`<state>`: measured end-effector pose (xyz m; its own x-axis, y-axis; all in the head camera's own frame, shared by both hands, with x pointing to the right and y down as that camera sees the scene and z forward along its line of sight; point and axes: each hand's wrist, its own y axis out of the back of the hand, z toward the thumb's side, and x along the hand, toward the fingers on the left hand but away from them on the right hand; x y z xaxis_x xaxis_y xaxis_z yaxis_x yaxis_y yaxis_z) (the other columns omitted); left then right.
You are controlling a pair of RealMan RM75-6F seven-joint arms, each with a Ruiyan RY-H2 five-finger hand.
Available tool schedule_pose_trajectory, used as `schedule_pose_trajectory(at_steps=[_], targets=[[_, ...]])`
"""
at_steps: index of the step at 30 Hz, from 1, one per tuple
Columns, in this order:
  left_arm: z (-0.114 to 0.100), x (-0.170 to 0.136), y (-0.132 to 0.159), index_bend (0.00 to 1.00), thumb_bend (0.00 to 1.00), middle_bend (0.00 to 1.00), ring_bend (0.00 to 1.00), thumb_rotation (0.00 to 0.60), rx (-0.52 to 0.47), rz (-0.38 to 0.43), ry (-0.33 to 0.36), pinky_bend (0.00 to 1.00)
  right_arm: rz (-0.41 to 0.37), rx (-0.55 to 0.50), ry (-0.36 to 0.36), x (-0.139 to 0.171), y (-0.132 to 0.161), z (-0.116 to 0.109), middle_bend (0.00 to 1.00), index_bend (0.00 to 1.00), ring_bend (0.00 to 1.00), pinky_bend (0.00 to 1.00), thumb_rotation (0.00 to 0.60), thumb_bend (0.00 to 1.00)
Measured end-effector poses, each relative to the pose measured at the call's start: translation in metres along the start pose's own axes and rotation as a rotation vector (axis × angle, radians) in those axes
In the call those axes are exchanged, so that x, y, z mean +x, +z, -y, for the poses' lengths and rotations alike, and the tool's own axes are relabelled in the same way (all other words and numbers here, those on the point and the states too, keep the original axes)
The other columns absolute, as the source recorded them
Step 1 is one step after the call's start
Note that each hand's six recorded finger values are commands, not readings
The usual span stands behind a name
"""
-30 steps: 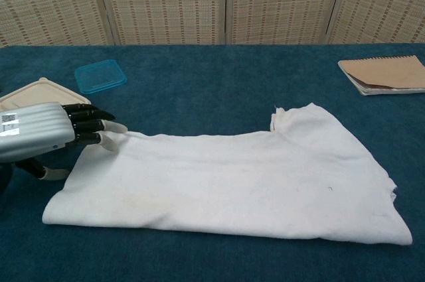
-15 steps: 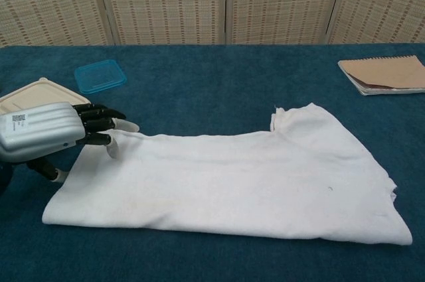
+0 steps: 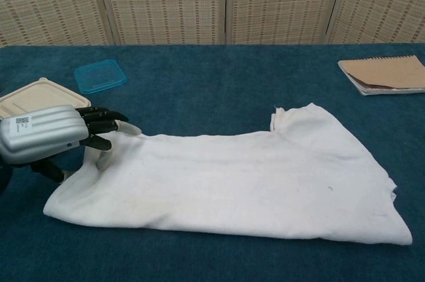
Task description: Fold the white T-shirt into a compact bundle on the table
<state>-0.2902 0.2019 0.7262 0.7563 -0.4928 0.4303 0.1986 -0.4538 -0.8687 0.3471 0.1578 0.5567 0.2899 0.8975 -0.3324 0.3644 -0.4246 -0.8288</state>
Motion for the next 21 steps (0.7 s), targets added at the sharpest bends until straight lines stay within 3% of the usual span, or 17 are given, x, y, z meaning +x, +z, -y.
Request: schedule_pose_trajectory(at_steps=[21], targets=[[-0.020, -0.010, 0.002, 0.73, 0.45, 0.24, 0.12, 0.600, -0.028, -0.030, 0.046, 0.10, -0.024, -0.016, -0.027, 0.000, 0.003, -0.003, 0.15, 0.18, 0.03, 0.02, 0.600, 0.07]])
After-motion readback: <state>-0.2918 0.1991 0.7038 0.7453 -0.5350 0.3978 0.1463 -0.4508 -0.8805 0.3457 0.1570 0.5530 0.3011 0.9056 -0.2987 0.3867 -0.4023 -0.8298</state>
